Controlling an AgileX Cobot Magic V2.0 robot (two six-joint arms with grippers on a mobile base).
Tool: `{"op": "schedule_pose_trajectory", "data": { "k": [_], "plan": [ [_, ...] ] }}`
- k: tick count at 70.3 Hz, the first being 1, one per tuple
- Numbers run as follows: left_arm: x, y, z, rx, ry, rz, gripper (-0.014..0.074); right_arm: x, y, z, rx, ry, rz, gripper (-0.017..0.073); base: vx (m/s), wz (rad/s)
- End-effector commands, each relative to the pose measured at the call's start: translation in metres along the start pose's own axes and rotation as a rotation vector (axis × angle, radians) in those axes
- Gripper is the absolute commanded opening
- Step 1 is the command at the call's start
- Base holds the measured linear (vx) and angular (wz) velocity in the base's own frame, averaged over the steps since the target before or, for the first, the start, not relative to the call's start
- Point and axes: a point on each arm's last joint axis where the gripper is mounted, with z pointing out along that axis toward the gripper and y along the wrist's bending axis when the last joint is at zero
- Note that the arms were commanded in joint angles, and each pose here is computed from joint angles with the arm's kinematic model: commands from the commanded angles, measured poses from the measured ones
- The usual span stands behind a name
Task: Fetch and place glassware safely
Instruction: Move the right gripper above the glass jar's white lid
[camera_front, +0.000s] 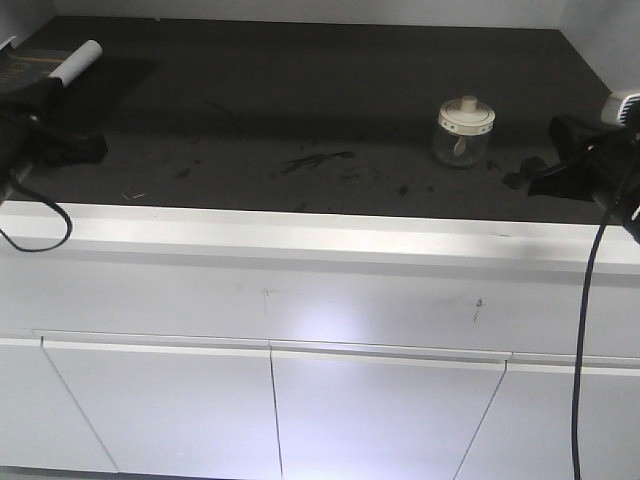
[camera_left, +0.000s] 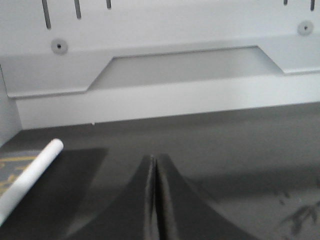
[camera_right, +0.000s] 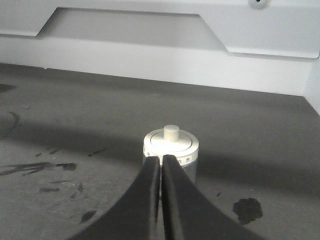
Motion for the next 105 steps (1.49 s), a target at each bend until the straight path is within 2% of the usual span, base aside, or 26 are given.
{"op": "schedule_pose_trajectory", "data": {
  "k": [1, 13, 21, 28, 39, 48, 59, 67, 85, 105],
  "plan": [
    [-0.022, 0.001, -0.006, -0.003, -0.133, -0.013, -0.0007, -0.024, 0.002, -0.002, -0.027, -0.152, -0.012, -0.0001, 0.0, 0.0],
    [-0.023, 0.001, -0.007, -0.003, -0.14, -0.013, -0.0007, -0.022, 0.002, 0.0, -0.026, -0.139, -0.011, 0.0013, 0.0, 0.0],
    [-0.023, 0.001, -0.007, -0.002, -0.146, -0.013, -0.0007, -0.013, 0.002, 0.008, -0.043, -0.096, -0.023, 0.0078, 0.0, 0.0],
    [-0.023, 0.001, -0.007, -0.002, -0.145, -0.013, -0.0007, -0.009, 0.002, 0.019, -0.068, -0.058, -0.029, 0.0195, 0.0, 0.0],
    [-0.023, 0.001, -0.007, -0.002, -0.144, -0.013, -0.0007, -0.016, -0.004, 0.039, -0.067, -0.075, -0.032, 0.0433, 0.0, 0.0],
    [-0.022, 0.001, -0.006, -0.003, -0.141, -0.013, -0.0007, -0.019, -0.011, 0.061, -0.055, -0.071, -0.039, 0.0529, 0.0, 0.0],
    [-0.022, 0.001, -0.006, -0.002, -0.14, -0.013, -0.0007, -0.021, -0.018, 0.088, -0.046, -0.084, -0.044, 0.0527, 0.0, 0.0],
    [-0.022, 0.001, -0.006, -0.004, -0.137, -0.013, -0.0007, -0.02, -0.022, 0.11, -0.049, -0.099, -0.013, 0.0526, 0.0, 0.0],
    [-0.02, 0.001, -0.006, -0.005, -0.122, -0.012, -0.0007, -0.014, -0.003, 0.162, -0.1, -0.109, -0.026, 0.0526, 0.0, 0.0],
    [-0.02, 0.001, -0.006, -0.005, -0.121, -0.006, -0.0007, -0.01, -0.009, 0.199, -0.037, -0.06, -0.002, 0.0526, 0.0, 0.0]
  ]
}}
